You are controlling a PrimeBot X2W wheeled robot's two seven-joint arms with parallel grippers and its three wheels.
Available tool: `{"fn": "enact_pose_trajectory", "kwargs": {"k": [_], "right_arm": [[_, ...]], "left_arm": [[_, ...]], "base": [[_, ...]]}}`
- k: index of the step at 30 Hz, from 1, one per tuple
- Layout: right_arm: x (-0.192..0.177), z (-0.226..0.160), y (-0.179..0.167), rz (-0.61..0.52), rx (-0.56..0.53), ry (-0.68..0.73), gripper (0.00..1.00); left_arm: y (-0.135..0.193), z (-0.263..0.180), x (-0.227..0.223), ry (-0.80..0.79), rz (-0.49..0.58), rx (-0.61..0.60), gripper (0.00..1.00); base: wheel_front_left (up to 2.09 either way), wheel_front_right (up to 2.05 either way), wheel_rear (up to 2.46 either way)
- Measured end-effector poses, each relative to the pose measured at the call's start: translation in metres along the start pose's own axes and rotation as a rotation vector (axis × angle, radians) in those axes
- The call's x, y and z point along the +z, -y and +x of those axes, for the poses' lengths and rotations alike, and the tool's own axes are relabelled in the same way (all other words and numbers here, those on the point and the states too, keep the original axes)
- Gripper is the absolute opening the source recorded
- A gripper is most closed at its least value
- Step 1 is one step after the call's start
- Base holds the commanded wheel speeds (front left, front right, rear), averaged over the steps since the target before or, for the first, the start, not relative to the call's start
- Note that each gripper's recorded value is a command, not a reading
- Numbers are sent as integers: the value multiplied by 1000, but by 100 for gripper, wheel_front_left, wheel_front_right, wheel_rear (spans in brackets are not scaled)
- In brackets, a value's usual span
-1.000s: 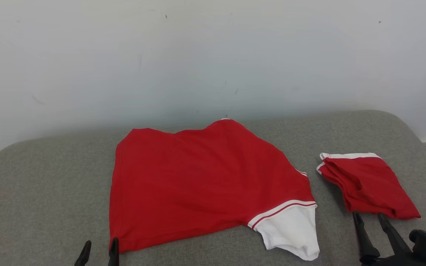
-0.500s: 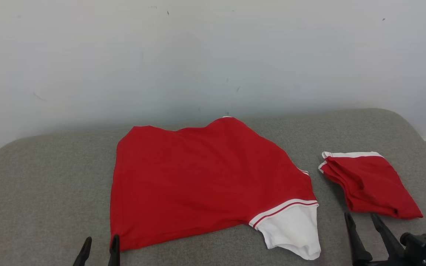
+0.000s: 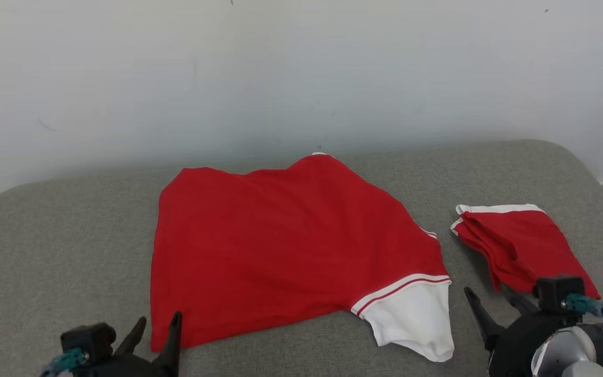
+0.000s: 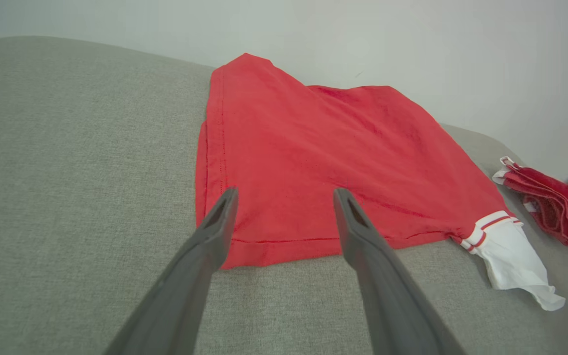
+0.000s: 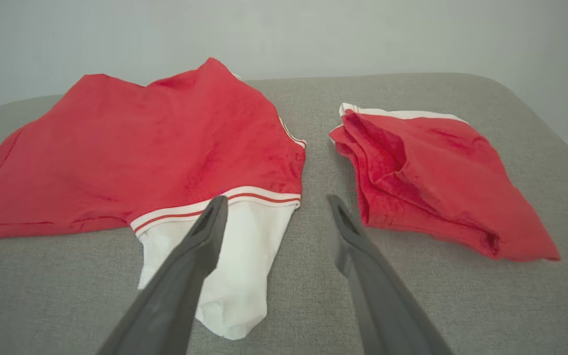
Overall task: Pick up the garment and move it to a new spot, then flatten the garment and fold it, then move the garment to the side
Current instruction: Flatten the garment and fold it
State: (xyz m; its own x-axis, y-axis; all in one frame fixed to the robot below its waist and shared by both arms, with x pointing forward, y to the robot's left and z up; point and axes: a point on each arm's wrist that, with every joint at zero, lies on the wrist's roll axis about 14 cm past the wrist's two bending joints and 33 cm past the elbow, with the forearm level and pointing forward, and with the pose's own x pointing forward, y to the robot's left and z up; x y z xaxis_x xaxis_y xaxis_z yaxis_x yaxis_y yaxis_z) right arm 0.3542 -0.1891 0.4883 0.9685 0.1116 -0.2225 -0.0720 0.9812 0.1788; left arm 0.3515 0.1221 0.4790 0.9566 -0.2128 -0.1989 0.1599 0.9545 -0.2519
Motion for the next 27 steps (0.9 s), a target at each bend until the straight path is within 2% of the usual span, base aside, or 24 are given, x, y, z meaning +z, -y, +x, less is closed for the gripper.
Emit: {"fn": "enact_pose_trajectory", "kwargs": {"k": [7, 8, 15, 21, 27], "right_arm": [[-23, 15, -2, 49, 10, -226, 100], [-34, 17, -5, 72, 16, -297, 100], [-75, 16, -12, 104, 18, -487, 100], [-87, 24, -14, 103, 14, -549, 100], [-87, 36, -12, 108, 2, -558, 100]], "left_arm": [[-10, 19, -33, -242, 7, 31, 100], [-14, 22, -39, -286, 12, 47, 100], [-13, 44, -41, -354, 28, 66, 100], [-39, 51, -55, -423, 53, 155, 100], [-32, 58, -67, -475, 51, 159, 100]], "base": [[0, 0, 0], [0, 0, 0], [0, 0, 0], [0, 0, 0], [0, 0, 0]]}}
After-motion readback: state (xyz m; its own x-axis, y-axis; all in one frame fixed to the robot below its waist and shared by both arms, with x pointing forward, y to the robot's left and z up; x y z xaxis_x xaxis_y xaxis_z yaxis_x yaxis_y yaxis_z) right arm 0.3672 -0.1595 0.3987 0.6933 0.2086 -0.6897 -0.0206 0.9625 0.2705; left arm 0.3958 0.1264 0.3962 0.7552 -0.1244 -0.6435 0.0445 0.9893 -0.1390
